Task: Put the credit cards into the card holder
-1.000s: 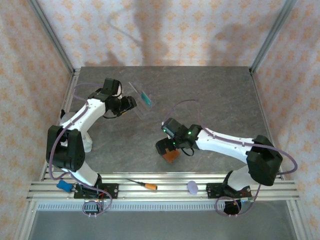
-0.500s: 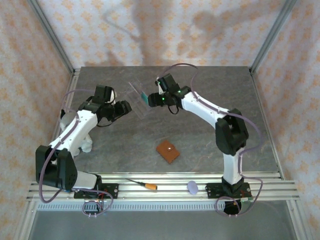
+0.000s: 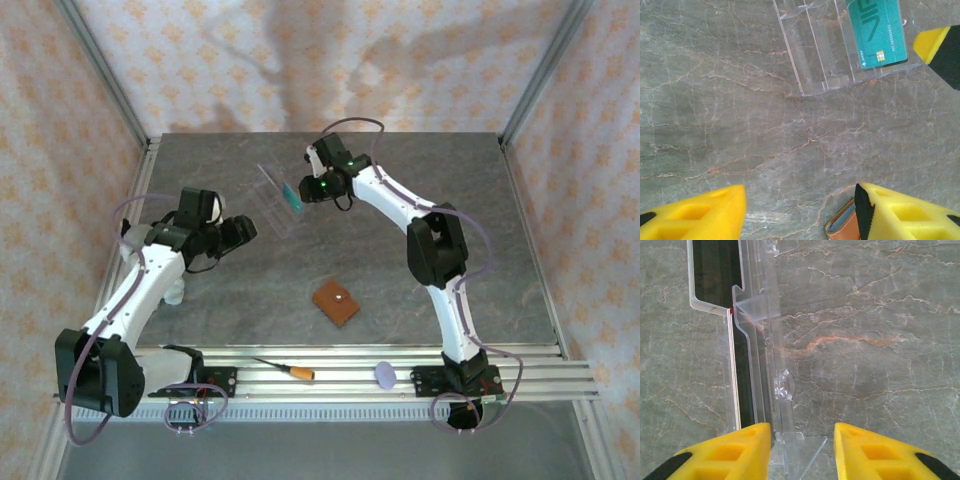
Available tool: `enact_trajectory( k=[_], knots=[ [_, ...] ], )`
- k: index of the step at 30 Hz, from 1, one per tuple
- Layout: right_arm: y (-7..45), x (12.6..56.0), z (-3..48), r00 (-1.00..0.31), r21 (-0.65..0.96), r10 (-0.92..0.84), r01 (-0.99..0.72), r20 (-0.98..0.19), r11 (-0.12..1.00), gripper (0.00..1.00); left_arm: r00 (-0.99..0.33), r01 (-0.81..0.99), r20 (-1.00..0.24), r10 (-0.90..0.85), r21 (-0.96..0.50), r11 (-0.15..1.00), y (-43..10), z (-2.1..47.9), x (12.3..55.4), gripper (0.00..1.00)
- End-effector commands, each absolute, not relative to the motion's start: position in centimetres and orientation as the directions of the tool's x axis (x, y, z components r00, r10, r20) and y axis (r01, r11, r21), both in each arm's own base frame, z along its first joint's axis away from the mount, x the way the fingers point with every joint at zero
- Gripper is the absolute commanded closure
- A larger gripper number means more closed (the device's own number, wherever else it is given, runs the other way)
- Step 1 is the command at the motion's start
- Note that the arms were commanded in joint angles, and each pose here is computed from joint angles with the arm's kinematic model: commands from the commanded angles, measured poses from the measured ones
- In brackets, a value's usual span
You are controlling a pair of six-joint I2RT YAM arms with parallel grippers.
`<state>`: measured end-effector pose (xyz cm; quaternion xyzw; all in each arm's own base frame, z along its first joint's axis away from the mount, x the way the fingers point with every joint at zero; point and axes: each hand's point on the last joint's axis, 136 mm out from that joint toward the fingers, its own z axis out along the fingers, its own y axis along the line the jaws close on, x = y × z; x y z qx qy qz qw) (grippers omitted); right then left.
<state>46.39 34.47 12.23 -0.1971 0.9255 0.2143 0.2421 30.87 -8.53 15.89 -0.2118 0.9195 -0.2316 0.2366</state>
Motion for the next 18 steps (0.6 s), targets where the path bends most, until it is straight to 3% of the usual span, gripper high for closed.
enact_trajectory(
  k=[1,9,18],
  knots=[
    [34.5,45.8,11.4,-0.811,0.299,-0.306,-0.492,-0.499,0.817,0.68,-0.793,-0.299,-0.345,-0.502,-0.497,0.814,-7.6,15.5,30.1,0.39],
    [33.3,45.4,11.4,-0.805,0.248,-0.331,-0.494,-0.492,0.834,0.88,-0.802,-0.287,-0.333,-0.496,-0.513,0.809,-8.1,15.5,30.4,0.39],
    [29.3,44.5,13.9,-0.814,0.170,-0.211,-0.352,-0.541,0.920,0.95,-0.799,-0.276,-0.327,-0.505,-0.547,0.791,-8.7,15.7,31.2,0.39]
  ],
)
